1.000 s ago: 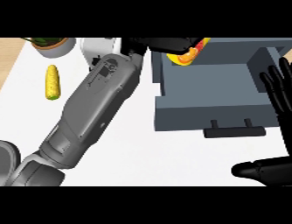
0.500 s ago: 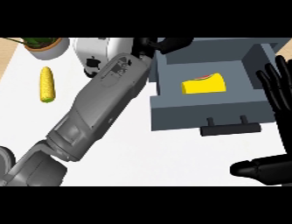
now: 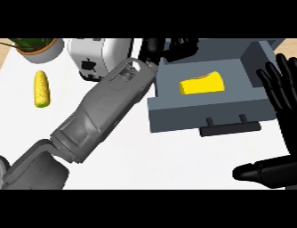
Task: Pick up the cup, place it into the drawer and close the drawer
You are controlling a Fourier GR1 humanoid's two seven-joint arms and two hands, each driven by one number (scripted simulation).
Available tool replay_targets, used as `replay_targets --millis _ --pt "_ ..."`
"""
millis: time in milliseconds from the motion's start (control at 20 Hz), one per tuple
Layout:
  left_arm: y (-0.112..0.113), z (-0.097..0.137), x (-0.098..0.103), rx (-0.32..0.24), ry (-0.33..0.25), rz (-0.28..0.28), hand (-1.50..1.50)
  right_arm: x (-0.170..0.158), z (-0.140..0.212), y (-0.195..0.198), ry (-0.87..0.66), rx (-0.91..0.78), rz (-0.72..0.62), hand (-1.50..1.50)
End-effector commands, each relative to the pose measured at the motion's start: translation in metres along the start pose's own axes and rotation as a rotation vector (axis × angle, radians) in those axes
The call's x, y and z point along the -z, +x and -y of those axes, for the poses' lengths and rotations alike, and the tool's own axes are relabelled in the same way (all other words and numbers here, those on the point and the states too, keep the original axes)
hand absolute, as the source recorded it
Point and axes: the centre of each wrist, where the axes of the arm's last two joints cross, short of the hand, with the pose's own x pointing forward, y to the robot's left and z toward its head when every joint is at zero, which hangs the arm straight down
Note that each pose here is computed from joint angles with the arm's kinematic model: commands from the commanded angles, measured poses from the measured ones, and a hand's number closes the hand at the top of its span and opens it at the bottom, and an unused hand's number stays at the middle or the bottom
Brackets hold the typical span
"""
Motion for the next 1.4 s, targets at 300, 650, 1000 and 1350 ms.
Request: replay_targets --millis 300,650,1000,1350 --pt "-0.004 0.006 -0.004 0.027 0.018 -0.01 -1.5 0.006 -0.013 0.008 0.027 0.044 0.016 -1.5" --pt "0.012 0.01 -0.002 -0.167 0.002 0.103 -1.5 0.001 0.008 0.007 0.05 0.09 0.018 -1.5" --pt "0.029 0.011 0.001 -0.312 0.002 0.112 -1.5 -0.017 0.014 0.014 0.067 0.095 0.021 1.5" --pt "0.023 -0.027 -0.006 -0.35 0.102 0.099 -1.5 -0.01 0.016 0.018 0.196 -0.139 -0.034 1.5"
